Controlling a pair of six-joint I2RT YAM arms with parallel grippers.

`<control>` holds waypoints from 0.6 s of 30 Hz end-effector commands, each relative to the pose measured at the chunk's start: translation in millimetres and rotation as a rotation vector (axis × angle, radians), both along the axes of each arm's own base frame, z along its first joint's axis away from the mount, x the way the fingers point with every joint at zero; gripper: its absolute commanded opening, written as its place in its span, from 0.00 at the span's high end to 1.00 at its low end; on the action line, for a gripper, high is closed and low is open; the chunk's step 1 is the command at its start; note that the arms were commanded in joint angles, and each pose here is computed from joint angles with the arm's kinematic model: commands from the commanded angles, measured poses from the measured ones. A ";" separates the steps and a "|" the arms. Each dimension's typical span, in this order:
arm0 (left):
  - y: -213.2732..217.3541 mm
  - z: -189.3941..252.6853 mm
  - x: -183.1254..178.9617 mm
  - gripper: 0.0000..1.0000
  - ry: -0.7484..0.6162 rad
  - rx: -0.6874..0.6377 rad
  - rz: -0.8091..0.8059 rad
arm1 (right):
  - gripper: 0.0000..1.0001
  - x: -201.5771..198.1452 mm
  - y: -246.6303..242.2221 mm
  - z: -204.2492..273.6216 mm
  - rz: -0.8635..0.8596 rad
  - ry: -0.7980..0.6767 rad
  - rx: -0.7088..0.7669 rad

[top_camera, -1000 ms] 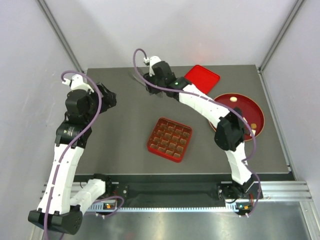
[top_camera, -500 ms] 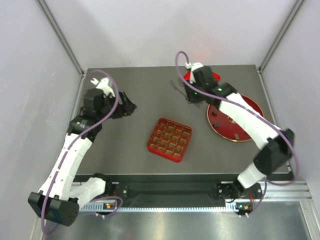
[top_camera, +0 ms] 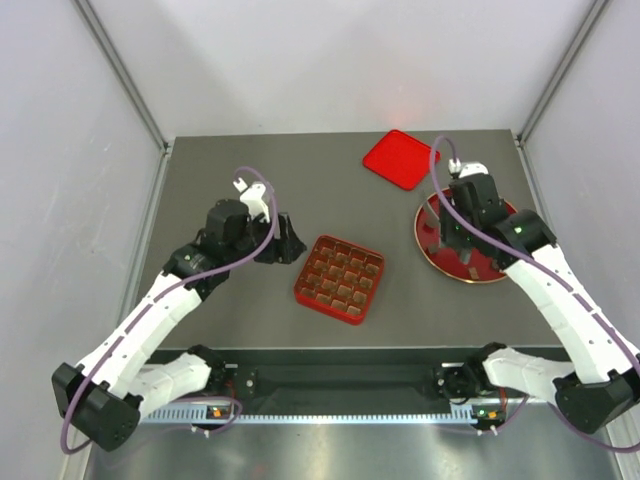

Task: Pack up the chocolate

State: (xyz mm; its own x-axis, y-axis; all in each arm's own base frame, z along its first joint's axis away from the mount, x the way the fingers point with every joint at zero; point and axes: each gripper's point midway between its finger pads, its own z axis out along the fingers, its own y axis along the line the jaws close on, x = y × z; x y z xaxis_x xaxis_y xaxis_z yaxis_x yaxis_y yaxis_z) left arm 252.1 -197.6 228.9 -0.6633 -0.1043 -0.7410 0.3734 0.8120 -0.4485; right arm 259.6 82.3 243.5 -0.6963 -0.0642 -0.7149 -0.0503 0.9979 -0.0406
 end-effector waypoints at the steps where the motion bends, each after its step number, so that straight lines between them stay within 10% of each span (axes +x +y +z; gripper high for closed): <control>1: 4.0 -5.9 0.1 0.23 -0.039 0.001 0.016 | 0.59 -28.8 -35.8 -15.7 -0.137 0.079 -0.052; 18: 21.5 -13.1 -8.5 0.22 -0.086 -0.004 0.083 | 0.59 -54.3 -108.2 -21.2 -0.406 0.154 -0.084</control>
